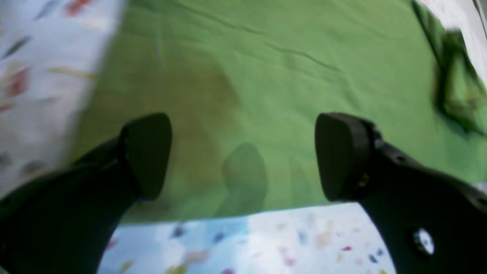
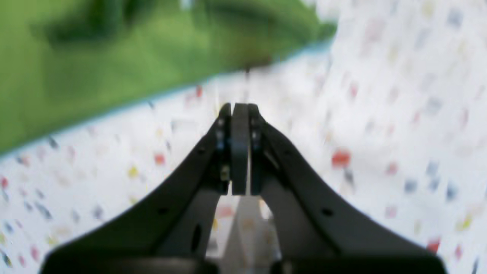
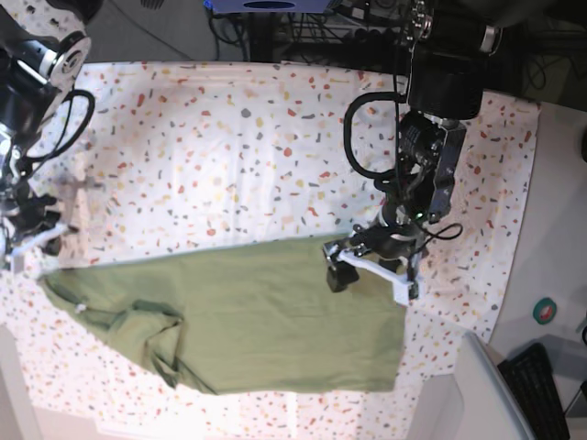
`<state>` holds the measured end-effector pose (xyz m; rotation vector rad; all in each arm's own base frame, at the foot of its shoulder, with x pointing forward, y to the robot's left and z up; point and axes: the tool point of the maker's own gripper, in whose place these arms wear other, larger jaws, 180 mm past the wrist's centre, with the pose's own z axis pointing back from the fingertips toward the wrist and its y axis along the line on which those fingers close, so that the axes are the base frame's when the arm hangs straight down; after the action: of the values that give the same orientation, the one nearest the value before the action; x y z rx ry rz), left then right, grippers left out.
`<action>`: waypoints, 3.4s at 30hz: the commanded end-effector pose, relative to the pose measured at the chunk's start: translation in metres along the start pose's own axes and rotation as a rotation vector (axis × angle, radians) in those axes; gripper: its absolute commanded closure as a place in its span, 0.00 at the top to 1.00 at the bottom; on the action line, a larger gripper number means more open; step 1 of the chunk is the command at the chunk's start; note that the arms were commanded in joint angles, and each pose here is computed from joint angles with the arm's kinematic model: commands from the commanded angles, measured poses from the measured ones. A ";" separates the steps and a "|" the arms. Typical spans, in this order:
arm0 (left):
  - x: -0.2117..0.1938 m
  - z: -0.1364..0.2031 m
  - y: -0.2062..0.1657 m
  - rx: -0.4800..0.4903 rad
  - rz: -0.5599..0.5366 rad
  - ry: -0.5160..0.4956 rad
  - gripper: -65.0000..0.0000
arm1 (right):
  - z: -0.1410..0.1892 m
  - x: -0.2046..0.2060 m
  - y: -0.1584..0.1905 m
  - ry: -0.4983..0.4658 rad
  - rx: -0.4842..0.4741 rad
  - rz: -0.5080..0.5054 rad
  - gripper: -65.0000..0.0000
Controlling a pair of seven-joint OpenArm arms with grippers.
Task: Layout the t-shirt on the table in an organized manner, then fold the t-shirt properly
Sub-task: 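Release the shirt and move both grippers to new shirt edges, then grasp the shirt edges with both grippers and drag to straighten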
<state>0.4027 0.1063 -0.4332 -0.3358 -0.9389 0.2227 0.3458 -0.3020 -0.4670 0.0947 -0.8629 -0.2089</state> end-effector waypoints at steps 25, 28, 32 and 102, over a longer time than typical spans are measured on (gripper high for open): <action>-0.062 0.083 0.086 0.078 -0.197 0.118 0.83 | 0.028 -0.020 0.003 -0.038 -0.026 0.048 0.00; -0.024 0.092 0.037 -0.030 -0.215 -0.003 0.83 | 0.029 -0.015 0.009 -0.058 -0.020 0.051 0.00; 0.013 0.075 0.003 -0.080 -0.192 -0.069 0.73 | 0.030 -0.016 0.013 -0.059 -0.017 0.052 0.00; -0.090 0.160 0.153 0.199 0.140 0.326 0.00 | -0.030 0.021 0.037 0.046 0.099 -0.112 0.58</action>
<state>0.2048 0.2437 -0.4805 -0.2435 -0.5275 0.3855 0.3639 -0.2575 -0.4899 0.2466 -0.7327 -0.2691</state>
